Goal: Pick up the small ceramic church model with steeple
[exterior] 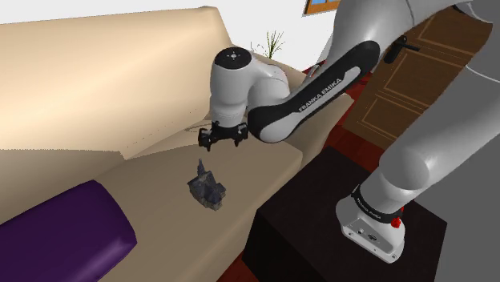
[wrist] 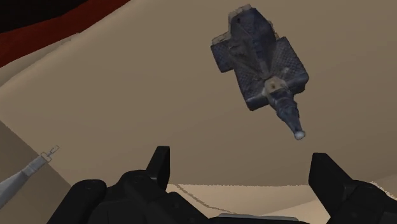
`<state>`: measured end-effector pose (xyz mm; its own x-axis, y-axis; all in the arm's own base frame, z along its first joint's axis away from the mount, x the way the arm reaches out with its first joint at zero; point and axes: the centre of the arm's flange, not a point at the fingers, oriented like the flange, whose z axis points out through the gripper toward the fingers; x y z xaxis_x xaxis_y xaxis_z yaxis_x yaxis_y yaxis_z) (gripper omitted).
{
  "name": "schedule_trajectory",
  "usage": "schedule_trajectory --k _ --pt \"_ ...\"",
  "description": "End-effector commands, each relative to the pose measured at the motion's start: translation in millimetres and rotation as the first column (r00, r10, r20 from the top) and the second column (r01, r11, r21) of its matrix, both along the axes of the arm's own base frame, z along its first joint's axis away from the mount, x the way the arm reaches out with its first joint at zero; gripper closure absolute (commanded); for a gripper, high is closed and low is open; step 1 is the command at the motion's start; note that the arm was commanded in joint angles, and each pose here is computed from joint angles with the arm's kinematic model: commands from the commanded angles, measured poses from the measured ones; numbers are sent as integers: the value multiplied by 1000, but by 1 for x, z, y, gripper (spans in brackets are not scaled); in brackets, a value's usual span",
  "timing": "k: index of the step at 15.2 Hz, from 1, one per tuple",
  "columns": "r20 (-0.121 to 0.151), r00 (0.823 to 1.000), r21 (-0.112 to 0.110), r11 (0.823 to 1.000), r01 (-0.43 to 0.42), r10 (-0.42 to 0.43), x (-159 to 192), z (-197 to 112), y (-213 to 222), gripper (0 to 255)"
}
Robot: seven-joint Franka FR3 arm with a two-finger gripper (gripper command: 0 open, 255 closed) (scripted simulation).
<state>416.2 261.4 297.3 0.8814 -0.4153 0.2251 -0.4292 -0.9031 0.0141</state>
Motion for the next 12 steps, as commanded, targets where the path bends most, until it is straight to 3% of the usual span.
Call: schedule_trajectory --k 1,8,12 --pt "25 999 -1 999 42 -42 12 -19 12 0" --pt "80 982 6 985 172 -172 64 -80 50 0" --pt "80 982 6 985 172 -172 64 -101 50 0"
